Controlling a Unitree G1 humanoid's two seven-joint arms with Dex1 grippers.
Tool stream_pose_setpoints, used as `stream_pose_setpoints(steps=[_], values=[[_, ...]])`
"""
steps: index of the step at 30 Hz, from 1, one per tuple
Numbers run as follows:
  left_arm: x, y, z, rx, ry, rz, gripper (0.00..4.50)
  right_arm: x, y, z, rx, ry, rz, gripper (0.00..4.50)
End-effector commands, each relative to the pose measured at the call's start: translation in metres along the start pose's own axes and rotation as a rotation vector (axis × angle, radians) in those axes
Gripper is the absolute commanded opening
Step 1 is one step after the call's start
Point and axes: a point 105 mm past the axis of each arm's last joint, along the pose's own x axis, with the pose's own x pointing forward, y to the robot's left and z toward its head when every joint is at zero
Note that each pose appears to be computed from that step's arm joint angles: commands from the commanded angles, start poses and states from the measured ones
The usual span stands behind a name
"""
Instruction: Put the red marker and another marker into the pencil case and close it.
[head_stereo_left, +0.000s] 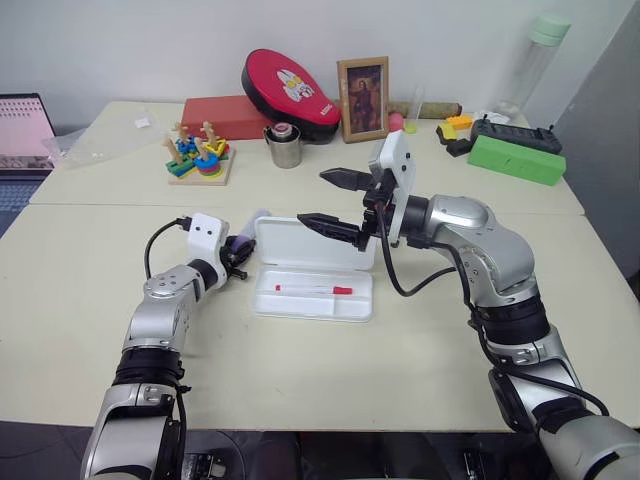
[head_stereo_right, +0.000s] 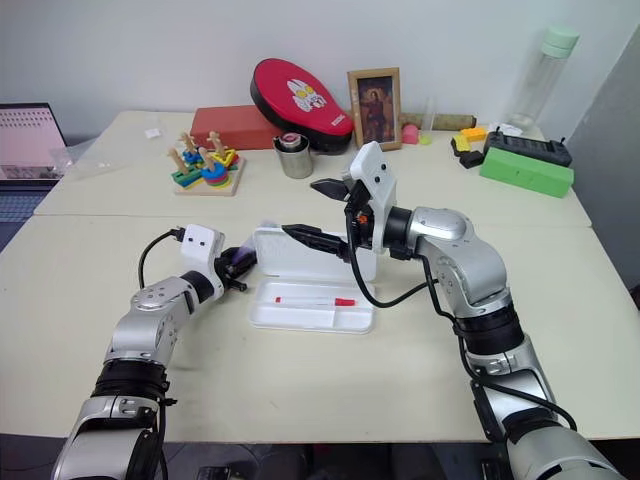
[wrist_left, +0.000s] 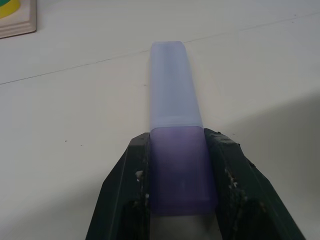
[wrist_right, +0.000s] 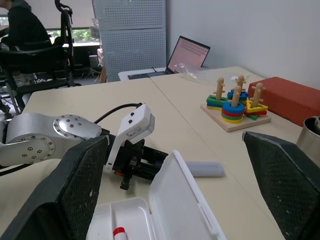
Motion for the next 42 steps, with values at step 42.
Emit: stream_pose_setpoints(steps=[42], values=[[-0.079,-0.085,0.022,0.766,0.134,-1.072,1.19,-0.072,0.043,-0.033,0.047,0.241,0.223,4.50]])
